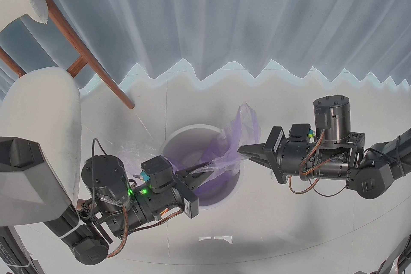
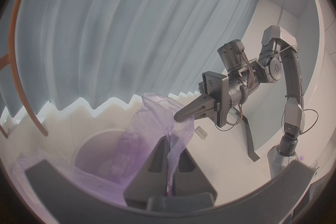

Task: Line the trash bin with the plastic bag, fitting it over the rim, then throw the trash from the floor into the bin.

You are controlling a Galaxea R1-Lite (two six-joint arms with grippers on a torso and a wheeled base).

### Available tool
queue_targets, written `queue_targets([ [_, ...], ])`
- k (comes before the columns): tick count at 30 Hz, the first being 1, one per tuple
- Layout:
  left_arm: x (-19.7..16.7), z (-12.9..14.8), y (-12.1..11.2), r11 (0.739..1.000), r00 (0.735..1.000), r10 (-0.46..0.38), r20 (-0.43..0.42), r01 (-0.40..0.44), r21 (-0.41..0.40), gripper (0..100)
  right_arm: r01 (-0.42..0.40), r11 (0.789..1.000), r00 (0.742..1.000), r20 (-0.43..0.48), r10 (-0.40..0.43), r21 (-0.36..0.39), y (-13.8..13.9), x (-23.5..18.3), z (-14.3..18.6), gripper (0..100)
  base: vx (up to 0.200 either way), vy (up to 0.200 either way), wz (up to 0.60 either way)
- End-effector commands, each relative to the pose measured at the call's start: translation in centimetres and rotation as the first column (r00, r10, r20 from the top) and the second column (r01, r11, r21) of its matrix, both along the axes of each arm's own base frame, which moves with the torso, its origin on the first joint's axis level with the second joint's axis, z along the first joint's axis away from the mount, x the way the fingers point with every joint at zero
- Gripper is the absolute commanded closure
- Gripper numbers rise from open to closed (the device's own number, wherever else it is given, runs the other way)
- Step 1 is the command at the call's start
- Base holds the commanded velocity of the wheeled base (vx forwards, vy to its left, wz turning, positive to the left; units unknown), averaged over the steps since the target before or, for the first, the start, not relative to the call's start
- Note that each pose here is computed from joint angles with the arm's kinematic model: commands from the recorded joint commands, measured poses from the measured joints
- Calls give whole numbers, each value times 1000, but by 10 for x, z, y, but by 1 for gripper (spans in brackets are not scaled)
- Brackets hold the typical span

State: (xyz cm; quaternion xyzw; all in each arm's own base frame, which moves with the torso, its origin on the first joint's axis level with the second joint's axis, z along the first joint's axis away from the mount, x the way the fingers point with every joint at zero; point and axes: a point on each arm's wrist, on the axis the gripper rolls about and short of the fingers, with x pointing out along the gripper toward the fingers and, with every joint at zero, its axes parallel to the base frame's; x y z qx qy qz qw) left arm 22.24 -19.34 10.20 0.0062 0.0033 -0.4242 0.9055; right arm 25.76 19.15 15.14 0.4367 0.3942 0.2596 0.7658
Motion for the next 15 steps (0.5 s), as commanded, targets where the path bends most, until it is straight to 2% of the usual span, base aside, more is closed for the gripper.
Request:
queue_targets([
  [1,0,-1,-2,1000,1000,2,-3,-2,1,100,1,1000,1000,4,-1,3,-1,0,1,100,0,0,0],
  [5,4,2,-4,1000,1000,11,11,-11,-15,100,2,1000,1000,5,-2,4,-1,-1,2,100,0,0,0],
  [6,8,8,-7,998,998,61,30,-59,-36,100,1,1000,1000,10,-1,8,-2,-2,4,100,0,0,0],
  [8,11,12,-10,994,994,99,42,-97,-55,100,2,1000,1000,16,-2,12,-3,-3,6,100,0,0,0],
  [15,3,12,-14,995,995,88,36,-86,-55,100,-6,1000,1000,19,7,-10,-5,-4,2,100,0,0,0],
])
